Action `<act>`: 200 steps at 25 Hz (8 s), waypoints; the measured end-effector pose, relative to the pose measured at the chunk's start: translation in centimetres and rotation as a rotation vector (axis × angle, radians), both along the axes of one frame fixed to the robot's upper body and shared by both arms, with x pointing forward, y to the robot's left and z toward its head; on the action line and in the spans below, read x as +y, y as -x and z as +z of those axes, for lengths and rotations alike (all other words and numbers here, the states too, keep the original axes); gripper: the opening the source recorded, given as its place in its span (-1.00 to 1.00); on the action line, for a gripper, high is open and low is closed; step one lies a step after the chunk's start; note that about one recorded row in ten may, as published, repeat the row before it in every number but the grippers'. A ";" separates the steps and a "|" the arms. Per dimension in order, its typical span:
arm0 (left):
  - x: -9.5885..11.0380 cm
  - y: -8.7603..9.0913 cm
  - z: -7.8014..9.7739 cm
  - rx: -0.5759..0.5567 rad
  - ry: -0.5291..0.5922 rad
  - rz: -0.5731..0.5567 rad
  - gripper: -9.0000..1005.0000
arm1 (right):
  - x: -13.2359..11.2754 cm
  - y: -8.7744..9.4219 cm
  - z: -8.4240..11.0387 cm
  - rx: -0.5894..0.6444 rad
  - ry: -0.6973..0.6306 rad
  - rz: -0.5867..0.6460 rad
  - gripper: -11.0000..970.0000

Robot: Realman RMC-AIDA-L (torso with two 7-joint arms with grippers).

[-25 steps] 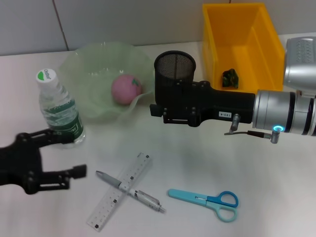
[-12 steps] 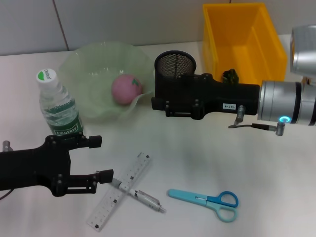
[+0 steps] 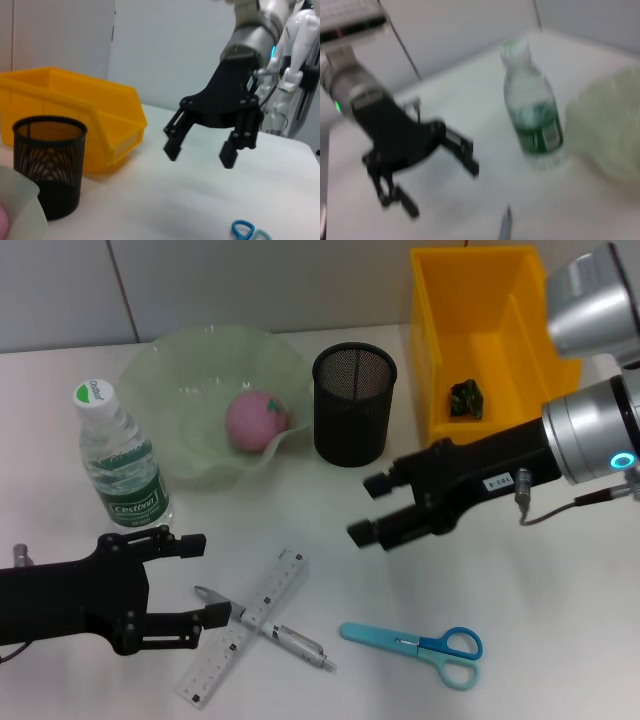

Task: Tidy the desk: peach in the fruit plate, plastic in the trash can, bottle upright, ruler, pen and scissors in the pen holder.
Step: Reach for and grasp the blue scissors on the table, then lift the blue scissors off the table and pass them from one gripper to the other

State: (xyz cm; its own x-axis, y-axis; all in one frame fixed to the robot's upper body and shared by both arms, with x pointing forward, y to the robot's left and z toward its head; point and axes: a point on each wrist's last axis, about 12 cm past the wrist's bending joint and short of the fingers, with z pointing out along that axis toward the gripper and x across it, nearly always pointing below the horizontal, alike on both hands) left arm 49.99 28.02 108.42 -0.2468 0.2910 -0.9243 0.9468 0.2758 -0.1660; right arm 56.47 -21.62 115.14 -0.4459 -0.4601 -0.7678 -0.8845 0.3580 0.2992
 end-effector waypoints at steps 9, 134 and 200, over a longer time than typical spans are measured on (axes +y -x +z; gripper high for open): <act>-0.2 0.0 0.0 -0.009 -0.001 -0.020 0.72 | 2.9 -0.7 3.7 0.178 0.407 0.160 0.57; -0.4 1.8 -2.8 0.011 -0.008 -0.033 0.72 | 12.4 2.8 -2.3 0.073 0.875 0.230 -0.49; -1.5 1.7 -3.2 -0.203 0.258 0.147 0.72 | -3.5 -1.0 -5.1 -0.417 -0.509 -0.383 -0.49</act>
